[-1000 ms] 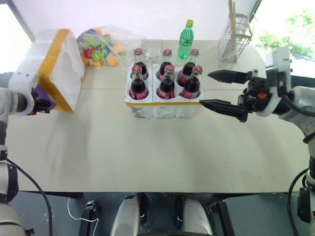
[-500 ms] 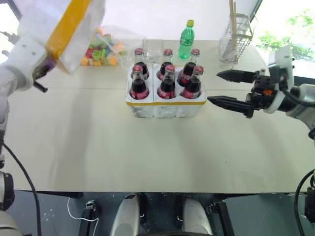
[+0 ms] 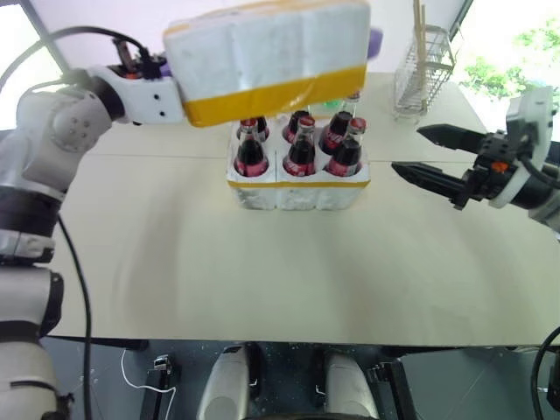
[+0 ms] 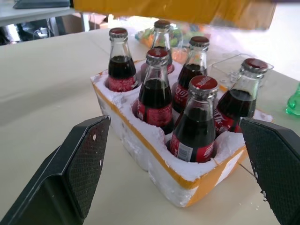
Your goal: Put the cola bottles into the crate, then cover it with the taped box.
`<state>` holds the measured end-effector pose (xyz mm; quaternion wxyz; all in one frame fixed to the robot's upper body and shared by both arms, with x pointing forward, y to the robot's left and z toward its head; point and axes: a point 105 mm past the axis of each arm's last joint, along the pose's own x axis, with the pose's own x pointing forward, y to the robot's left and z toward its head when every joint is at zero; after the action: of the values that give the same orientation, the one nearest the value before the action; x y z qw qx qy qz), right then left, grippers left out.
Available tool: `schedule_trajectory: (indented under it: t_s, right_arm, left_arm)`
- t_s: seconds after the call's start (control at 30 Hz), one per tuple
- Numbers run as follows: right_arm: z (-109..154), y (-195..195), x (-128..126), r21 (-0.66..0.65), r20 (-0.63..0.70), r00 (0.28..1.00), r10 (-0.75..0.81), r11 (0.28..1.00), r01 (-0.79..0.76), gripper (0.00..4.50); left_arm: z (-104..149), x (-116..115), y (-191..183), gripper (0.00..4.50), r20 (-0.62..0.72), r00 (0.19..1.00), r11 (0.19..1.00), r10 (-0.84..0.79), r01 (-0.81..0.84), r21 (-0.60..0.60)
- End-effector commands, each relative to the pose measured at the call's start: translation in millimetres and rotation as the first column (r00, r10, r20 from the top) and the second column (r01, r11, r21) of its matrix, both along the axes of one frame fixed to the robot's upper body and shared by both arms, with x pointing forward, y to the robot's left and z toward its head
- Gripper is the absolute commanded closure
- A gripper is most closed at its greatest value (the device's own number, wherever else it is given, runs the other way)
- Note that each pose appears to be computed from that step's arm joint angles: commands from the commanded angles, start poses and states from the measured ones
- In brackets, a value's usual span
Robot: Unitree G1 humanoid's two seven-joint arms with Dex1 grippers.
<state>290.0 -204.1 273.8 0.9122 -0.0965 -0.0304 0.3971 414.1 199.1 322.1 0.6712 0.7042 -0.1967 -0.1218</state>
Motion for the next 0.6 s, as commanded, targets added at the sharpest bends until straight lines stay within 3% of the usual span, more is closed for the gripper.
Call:
schedule_trajectory:
  t_s: [0.03,0.47,0.6]
  right_arm:
    - [10,2,-10,0.012,0.051,0.999,-0.003,1.0,0.002,0.0]
    - [5,1,-12,0.042,0.04,0.998,-0.04,0.998,0.039,0.0]
    - [3,3,-11,0.045,0.037,0.999,-0.035,0.998,0.033,0.0]
  left_arm:
    - [16,1,-6,4.13,0.089,0.995,0.999,-0.038,0.037,0.01]
    - [10,-10,-41,4.13,0.143,0.964,0.972,-0.226,0.213,0.099]
    - [1,-12,-42,4.13,0.146,0.967,0.957,-0.211,0.174,0.231]
